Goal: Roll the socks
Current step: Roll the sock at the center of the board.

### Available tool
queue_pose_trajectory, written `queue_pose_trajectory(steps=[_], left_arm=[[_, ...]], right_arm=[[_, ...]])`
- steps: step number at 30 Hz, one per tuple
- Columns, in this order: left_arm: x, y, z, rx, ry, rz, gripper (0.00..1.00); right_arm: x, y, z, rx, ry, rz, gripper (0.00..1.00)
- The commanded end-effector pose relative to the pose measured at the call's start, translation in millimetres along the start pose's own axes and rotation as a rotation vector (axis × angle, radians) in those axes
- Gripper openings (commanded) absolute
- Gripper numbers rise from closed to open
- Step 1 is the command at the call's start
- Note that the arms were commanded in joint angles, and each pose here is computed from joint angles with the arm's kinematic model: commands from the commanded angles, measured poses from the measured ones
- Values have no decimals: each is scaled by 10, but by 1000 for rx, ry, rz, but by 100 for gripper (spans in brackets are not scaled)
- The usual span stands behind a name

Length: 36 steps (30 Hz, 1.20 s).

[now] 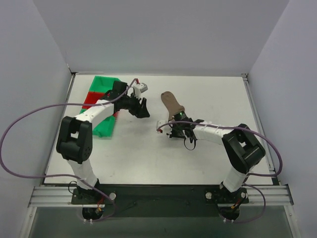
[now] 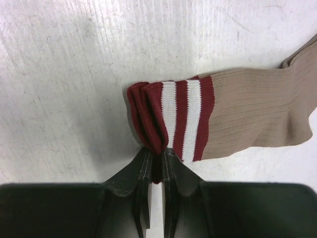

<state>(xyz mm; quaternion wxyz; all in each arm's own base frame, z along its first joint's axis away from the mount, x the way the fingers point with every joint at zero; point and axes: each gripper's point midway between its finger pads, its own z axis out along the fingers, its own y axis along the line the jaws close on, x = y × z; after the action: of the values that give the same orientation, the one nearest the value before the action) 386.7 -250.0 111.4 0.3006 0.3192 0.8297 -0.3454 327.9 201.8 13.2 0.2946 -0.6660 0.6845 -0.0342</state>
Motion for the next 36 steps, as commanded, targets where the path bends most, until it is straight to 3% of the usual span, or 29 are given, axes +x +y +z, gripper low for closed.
queue_pose_trajectory(steps=[1,5,12,25,36], left_arm=[[-287,-149,-226,-3,-148,100,66],[-300,-135,-315,-42,-211,160,65],[-217,-148,-475,-82,-318,236,52],[-38,-230,-217,-152,-267,454,51],[16,-580,137,-190,-232,657,48]], right_arm=[[321,399,-22,-191,127,69,0],[286,383,-71,-264,129,135,0],[242,225,-105,-393,104,301,0],[112,1,-172,-698,99,561,0],[-35,-167,-163,-869,96,690,0]])
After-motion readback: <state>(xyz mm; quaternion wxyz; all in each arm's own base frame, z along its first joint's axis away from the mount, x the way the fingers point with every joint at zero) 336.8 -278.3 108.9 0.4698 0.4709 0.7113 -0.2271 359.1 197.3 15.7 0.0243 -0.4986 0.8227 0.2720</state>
